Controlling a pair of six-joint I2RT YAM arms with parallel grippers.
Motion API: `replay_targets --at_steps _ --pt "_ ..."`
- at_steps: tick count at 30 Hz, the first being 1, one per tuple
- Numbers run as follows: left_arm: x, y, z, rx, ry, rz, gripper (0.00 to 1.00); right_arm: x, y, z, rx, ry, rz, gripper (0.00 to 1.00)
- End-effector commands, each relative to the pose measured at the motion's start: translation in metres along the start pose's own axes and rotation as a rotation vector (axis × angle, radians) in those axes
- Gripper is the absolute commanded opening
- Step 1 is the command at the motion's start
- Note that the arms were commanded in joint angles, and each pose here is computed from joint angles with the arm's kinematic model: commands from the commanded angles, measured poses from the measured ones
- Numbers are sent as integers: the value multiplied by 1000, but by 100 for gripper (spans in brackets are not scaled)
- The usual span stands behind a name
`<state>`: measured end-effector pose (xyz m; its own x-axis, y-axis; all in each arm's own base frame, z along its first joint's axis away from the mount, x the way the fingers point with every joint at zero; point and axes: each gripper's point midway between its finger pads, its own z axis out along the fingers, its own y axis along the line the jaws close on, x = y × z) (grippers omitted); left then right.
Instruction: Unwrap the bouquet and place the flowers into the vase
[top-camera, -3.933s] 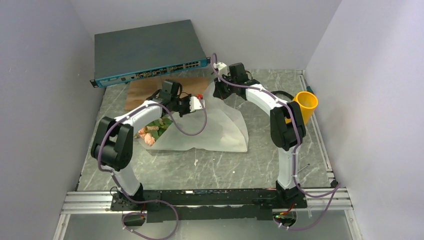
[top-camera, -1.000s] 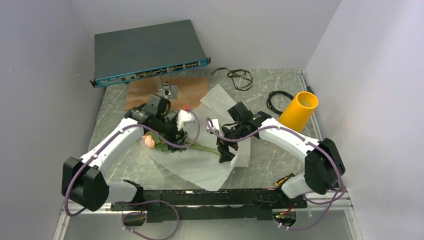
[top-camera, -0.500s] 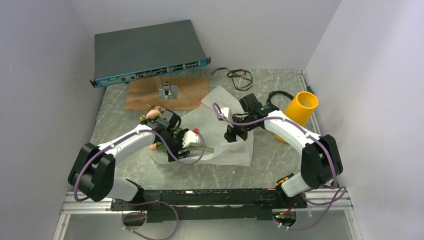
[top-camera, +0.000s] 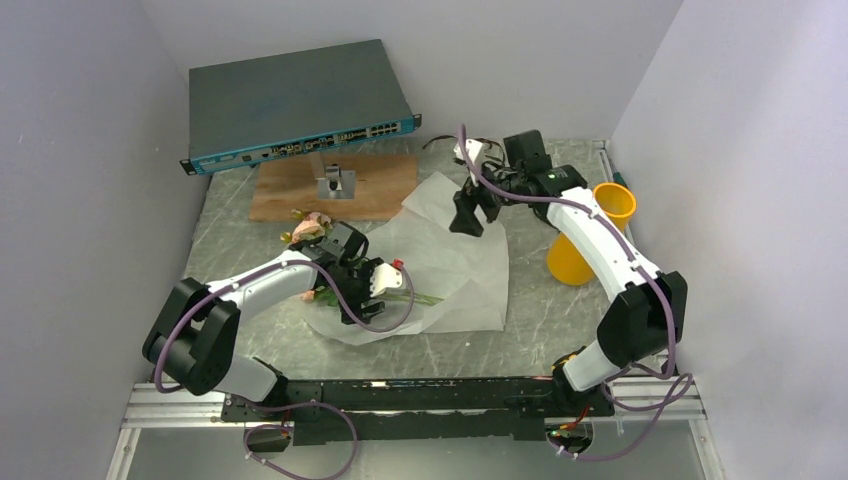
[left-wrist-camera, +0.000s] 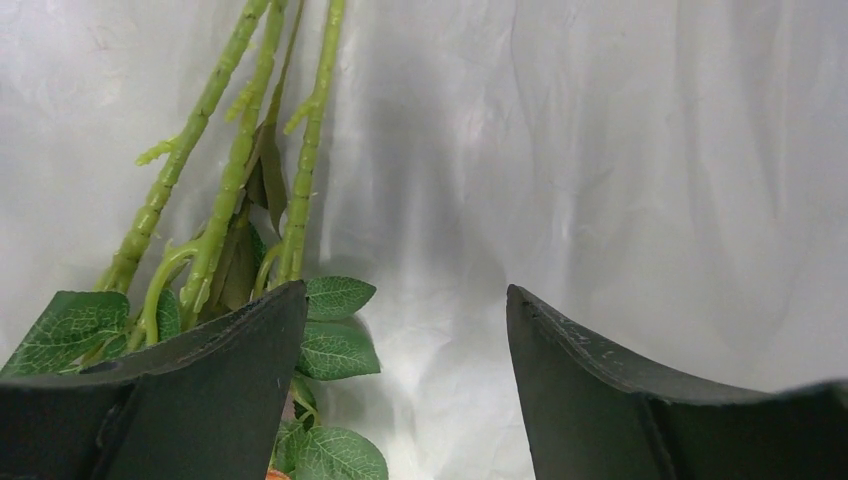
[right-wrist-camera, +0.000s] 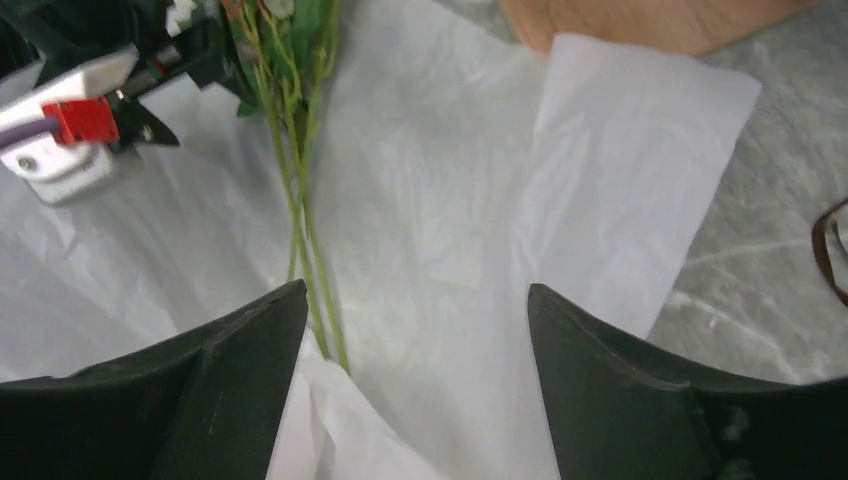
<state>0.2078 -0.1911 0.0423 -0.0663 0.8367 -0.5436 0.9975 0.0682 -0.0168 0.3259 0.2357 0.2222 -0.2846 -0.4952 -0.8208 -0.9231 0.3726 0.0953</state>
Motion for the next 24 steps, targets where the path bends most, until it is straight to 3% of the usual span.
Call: replay_targets --at_steps 1,5,8,14,15,17,19,21,24 --pt "-7 9 -2 -48 -20 17 78 27 12 -21 -3 91 46 72" --pt "-7 13 -5 -88 -27 10 78 90 31 -30 -9 244 68 38" --pt "-6 14 -7 -119 -37 12 78 132 38 -29 7 329 79 23" --pt "-4 1 -8 -114 -77 100 78 164 15 -6 58 401 109 18" --pt "-4 0 -8 -118 -77 120 78 166 13 -1 54 401 118 20" --pt "1 0 -7 -128 -63 140 79 170 17 8 18 410 145 35" --pt "3 3 -6 -135 -45 136 79 176 30 12 -50 435 166 69" --pt "5 7 -4 -143 -30 117 80 185 46 13 -105 470 171 95" --pt "5 9 -2 -138 -22 91 81 198 55 15 -120 505 143 100"
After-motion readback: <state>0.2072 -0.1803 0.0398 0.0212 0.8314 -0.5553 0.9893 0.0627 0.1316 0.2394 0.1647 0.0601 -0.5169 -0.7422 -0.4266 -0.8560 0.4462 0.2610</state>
